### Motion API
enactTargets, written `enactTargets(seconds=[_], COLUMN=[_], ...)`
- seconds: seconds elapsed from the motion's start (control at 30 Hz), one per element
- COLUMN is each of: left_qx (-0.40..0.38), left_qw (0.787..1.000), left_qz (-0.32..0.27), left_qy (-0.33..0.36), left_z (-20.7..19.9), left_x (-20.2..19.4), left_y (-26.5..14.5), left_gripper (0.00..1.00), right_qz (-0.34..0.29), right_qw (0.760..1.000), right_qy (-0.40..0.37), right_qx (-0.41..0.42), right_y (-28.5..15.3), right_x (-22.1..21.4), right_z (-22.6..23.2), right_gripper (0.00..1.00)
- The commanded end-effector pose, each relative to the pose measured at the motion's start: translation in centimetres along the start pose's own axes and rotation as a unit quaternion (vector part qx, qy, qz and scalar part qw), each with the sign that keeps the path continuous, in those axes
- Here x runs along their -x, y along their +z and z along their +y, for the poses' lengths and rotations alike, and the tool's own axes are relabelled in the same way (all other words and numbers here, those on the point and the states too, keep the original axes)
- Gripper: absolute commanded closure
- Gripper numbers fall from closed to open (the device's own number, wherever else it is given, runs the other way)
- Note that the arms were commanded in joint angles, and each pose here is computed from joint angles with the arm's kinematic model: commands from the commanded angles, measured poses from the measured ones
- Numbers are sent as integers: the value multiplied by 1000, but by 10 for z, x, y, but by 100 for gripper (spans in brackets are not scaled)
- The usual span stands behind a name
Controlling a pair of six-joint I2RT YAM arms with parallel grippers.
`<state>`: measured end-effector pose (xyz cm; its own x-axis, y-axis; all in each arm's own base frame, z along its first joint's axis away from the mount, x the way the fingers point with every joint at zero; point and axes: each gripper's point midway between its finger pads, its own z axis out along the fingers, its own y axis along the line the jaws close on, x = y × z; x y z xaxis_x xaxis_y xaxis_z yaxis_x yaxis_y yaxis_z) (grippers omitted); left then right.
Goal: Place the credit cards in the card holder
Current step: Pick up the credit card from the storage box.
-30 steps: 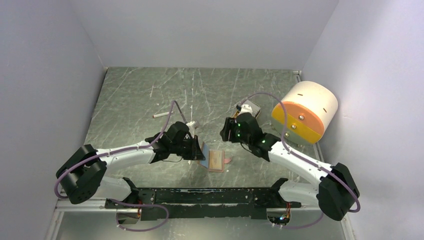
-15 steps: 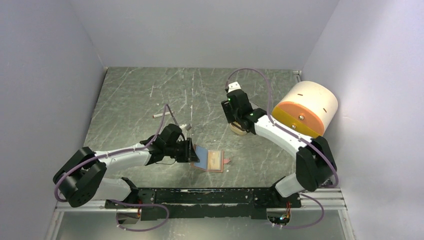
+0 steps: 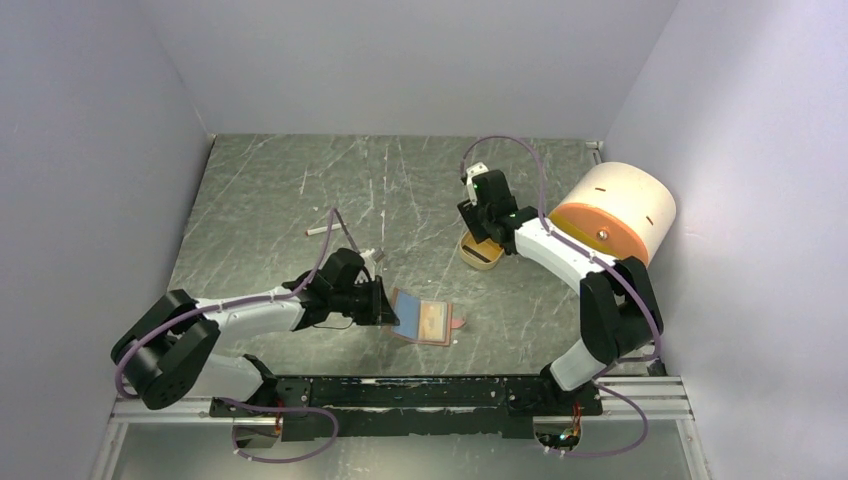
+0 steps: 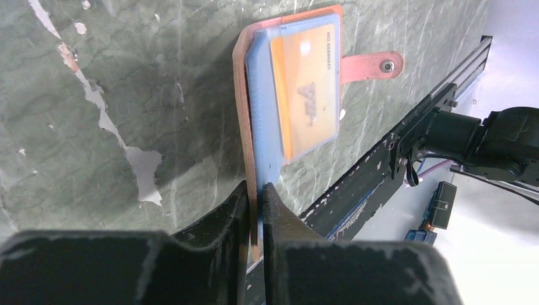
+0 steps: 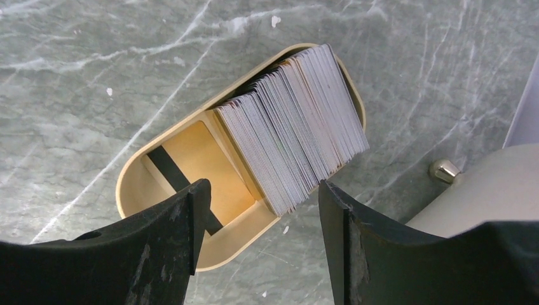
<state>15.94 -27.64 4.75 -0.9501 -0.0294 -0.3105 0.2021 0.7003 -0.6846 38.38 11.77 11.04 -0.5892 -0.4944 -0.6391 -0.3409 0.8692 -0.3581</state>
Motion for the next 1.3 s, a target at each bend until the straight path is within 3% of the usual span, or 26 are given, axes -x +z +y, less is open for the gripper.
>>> enactTargets(seconds=[0.0,0.37,0.77,0.9,1.27], left_qx=[-38,-50,-49,-52,-54], left_qw=[999,999,999,999,998], left_qz=[0,-1,1,-5,-7], left_qy=[8,0,-10,-12,-12], left_z=[-15,-12,-9,-10,-13], left_x=[6,0,-4,-4,-1], left_y=[3,4,3,3,1], left_gripper=[84,79,77,77,77], right_qz=[-1,-5,25,5,21], right_qw=[1000,996,993,990,983], right_qy=[-10,-78,-117,-137,-169], right_qx=[10,30,-20,-24,-62], right_y=[8,4,19,20,33], right_x=[4,-1,-8,-6,-14], right_z=[-6,-5,-13,-7,-4], right_gripper=[34,33,35,34,33])
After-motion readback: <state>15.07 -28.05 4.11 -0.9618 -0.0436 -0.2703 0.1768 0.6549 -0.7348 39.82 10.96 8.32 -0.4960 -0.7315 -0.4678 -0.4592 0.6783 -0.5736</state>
